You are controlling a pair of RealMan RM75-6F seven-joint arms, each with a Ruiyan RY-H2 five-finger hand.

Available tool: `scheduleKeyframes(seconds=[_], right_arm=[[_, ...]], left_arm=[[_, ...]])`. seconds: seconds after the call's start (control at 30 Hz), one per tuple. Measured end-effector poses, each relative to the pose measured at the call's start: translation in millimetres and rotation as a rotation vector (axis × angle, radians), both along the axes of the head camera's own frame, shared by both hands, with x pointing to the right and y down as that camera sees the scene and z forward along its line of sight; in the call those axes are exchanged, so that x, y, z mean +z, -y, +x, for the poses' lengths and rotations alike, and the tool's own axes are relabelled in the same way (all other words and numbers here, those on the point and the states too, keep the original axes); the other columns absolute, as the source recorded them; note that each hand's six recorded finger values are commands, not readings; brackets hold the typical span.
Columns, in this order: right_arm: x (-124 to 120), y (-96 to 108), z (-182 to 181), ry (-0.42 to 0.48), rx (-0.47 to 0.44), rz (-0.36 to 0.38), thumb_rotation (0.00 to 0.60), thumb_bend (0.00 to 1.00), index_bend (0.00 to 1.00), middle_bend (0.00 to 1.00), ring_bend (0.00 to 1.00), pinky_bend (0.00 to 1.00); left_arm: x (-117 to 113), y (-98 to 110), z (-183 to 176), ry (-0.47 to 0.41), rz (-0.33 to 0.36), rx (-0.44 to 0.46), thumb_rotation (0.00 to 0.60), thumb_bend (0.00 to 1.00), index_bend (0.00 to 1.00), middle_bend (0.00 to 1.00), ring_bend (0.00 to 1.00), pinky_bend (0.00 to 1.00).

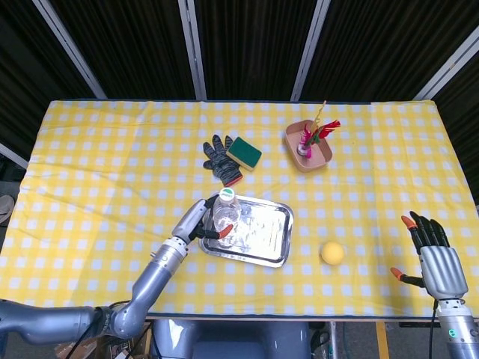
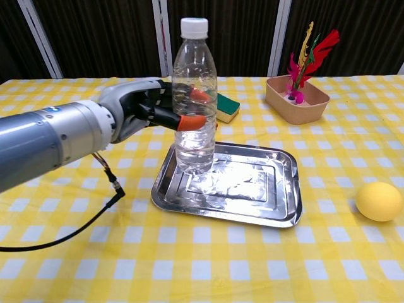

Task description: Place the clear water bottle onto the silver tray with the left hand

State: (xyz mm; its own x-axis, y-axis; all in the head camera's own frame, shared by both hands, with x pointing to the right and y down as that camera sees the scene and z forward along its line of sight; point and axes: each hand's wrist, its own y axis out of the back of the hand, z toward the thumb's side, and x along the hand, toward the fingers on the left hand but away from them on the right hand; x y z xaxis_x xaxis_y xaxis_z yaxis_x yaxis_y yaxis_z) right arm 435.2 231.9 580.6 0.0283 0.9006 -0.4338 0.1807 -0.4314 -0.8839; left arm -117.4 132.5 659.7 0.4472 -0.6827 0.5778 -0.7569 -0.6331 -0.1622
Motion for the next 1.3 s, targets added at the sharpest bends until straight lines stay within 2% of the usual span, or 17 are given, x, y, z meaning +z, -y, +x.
scheduleKeyframes(seconds=[0.17,0.37,0.77,0.97,1.1,1.17,1.23,1.3], right_arm=[[1,0,0,0.007,0.001,-0.006,0.600,0.05,0.08,0.00,0.00,0.00],[3,0,3,0.005,0.007,-0.013,0.600,0.05,0.08,0.00,0.00,0.00],[6,0,2,0.002,0.006,-0.019,0.600,0.05,0.08,0.00,0.00,0.00],[7,0,3,0.001,0.009,-0.020,0.600,0.05,0.08,0.00,0.00,0.00],[6,0,2,0.004,0.007,-0.018,0.600,0.05,0.08,0.00,0.00,0.00],[6,0,2,0.001,0.006,-0.018,0.600,0.05,0.08,0.00,0.00,0.00],[6,0,2,-0.001,0.007,-0.018,0.600,0.05,0.08,0.00,0.00,0.00],[6,0,2,0.001,0.007,-0.017,0.600,0.05,0.08,0.00,0.00,0.00]], left_arm=[[11,1,18,0.014,0.003,-0.015,0.600,0.46,0.44,0.47,0.27,0.19],[24,0,25,-0.022,-0.034,-0.034,0.600,0.46,0.44,0.47,0.26,0.19],[38,-3,23,-0.034,-0.036,-0.002,0.600,0.48,0.44,0.46,0.24,0.19],[43,-7,20,-0.013,-0.020,0.024,0.600,0.44,0.44,0.45,0.23,0.19],[45,-11,17,-0.011,-0.021,0.033,0.600,0.38,0.40,0.35,0.17,0.15],[46,-13,17,-0.013,-0.024,0.044,0.600,0.34,0.33,0.27,0.10,0.09],[46,-15,16,-0.016,-0.030,0.055,0.600,0.28,0.28,0.21,0.06,0.05],[47,-16,15,-0.018,-0.036,0.072,0.600,0.18,0.24,0.15,0.01,0.02]])
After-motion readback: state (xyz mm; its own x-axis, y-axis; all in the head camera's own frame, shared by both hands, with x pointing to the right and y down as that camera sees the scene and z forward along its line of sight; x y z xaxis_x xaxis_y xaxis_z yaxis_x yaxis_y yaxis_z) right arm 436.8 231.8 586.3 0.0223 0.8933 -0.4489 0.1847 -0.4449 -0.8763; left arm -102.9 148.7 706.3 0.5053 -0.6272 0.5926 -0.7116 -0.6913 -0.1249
